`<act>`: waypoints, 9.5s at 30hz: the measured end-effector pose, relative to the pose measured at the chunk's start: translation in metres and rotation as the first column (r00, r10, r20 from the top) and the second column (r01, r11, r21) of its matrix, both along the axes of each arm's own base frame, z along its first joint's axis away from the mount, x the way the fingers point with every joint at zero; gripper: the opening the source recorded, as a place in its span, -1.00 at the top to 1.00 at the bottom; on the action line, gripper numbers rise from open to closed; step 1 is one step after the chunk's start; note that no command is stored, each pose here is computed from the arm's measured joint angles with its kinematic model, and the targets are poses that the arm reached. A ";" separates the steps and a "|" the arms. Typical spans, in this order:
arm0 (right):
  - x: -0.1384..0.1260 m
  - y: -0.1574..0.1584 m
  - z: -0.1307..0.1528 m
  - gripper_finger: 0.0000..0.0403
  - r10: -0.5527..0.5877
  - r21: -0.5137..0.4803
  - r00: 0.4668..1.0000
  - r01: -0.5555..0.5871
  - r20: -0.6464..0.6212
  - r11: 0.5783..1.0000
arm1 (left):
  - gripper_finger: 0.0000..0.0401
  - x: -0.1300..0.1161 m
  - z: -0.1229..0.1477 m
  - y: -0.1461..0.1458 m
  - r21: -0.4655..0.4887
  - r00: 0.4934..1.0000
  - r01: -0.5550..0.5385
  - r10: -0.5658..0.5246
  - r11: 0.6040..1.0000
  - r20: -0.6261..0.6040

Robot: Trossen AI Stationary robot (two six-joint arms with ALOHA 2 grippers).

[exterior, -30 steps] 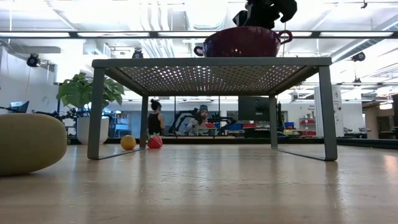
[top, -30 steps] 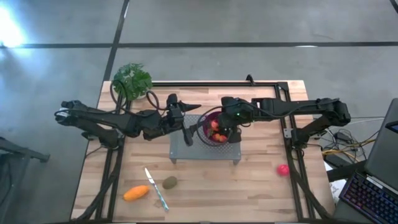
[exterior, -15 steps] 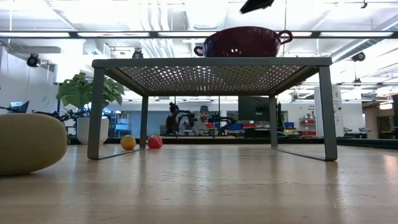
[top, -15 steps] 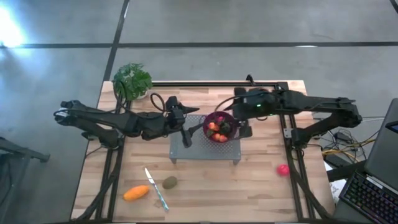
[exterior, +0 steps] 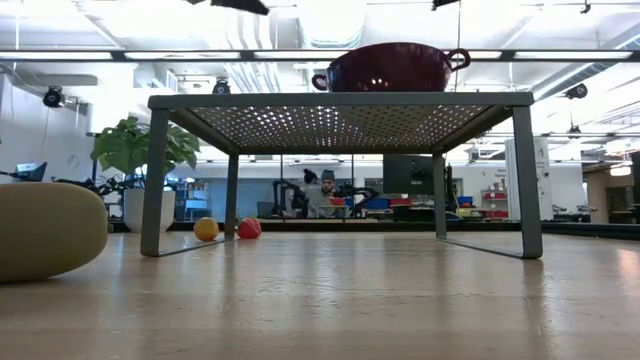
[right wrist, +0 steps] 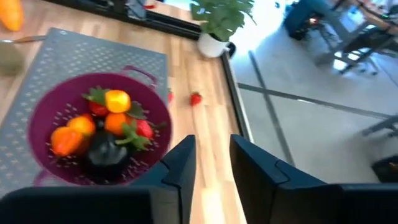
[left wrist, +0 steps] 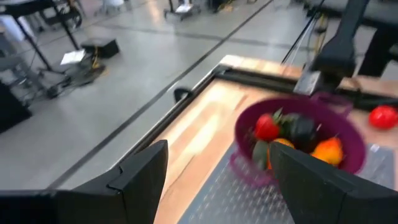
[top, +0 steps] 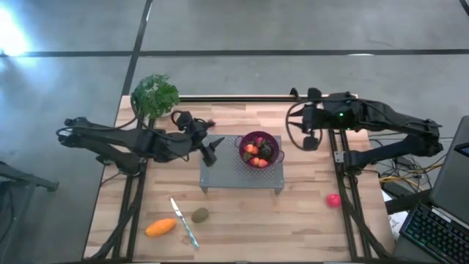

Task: Pick & Place Fruit
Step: Put the pear in the purple strainer bowl on the shelf

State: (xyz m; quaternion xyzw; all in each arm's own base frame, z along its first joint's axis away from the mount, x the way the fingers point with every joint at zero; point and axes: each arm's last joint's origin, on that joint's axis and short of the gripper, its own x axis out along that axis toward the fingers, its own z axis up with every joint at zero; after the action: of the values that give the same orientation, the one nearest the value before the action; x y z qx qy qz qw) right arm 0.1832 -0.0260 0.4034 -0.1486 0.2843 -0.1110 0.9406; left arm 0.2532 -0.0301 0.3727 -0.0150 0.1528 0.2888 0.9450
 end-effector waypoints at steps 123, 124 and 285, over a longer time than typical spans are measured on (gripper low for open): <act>-0.014 -0.011 -0.015 0.96 -0.082 0.010 0.996 0.083 -0.017 0.997 | -0.45 -0.054 -0.279 0.045 -0.099 0.971 0.026 -0.049 0.995 -0.235; -0.014 -0.011 -0.015 0.96 -0.082 0.010 0.996 0.083 -0.017 0.997 | -0.45 -0.054 -0.279 0.045 -0.099 0.971 0.025 -0.048 0.995 -0.236; 0.031 0.082 -0.067 -0.14 0.562 -0.684 0.825 -0.377 0.058 0.625 | 0.23 0.143 -0.053 -0.017 0.110 0.708 0.494 -0.472 0.862 0.526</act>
State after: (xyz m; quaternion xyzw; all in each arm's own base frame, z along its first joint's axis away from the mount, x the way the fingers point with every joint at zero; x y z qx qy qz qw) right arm 0.2143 0.0558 0.3364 -0.5161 0.0501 0.0310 0.8545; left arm 0.3964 -0.0471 0.3200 -0.0730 -0.1129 0.0126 0.9908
